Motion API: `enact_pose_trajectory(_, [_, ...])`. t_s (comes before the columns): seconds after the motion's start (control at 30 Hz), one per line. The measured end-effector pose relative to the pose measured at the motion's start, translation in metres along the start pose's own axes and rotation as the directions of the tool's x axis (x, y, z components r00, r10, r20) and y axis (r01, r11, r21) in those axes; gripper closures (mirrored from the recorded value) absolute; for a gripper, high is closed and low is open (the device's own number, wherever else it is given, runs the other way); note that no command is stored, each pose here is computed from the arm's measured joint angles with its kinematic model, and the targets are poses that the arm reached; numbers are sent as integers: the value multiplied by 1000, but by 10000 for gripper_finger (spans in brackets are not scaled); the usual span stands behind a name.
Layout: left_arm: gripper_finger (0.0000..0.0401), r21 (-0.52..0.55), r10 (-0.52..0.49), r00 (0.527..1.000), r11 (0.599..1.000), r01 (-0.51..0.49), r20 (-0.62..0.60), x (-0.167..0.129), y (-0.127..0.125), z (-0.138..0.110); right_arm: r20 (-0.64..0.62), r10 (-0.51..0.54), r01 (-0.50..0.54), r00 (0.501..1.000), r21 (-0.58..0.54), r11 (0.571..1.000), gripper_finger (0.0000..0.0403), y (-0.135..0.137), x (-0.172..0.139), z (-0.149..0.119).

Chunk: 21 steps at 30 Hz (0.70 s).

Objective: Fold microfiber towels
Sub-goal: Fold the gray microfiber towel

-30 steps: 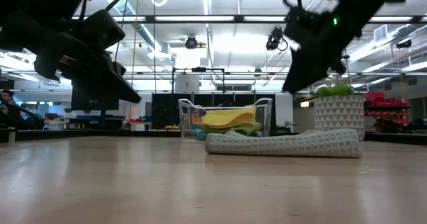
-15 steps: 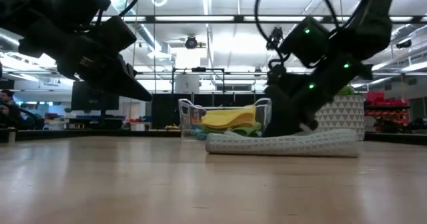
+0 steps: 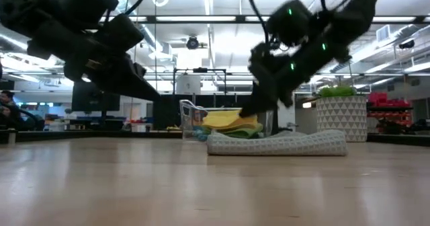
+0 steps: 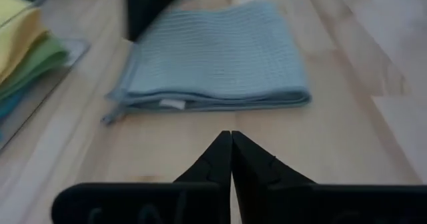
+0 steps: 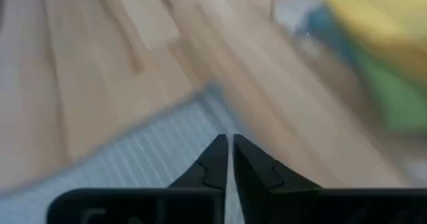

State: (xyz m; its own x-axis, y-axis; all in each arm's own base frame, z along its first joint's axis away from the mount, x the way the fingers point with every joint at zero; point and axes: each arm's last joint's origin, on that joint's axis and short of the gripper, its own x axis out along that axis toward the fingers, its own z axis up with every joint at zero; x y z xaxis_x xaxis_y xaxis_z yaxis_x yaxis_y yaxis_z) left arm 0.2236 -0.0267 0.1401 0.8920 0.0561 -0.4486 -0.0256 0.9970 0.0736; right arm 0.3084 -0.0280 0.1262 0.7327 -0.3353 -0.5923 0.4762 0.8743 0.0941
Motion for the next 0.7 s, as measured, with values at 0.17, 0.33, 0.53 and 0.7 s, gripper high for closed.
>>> enact_pose_trajectory(0.17, [383, 83, -69, 997, 994, 71, -28, 23, -11, 10, -33, 13, -16, 999, -90, 996, 332, 13, -37, 29])
enact_pose_trajectory(0.33, [342, 136, -98, 992, 985, 107, -76, 54, -27, 17, -75, 16, -30, 997, -186, 982, 295, 37, -73, 31])
enact_pose_trajectory(0.53, [238, 164, -138, 987, 975, 150, -82, 76, -47, 24, -101, 40, -64, 994, -250, 966, 256, 65, -101, 16])
enact_pose_trajectory(0.7, [161, 226, -148, 980, 958, 176, -134, 95, -60, 23, -88, 35, -57, 996, -260, 964, 221, 79, -109, 5])
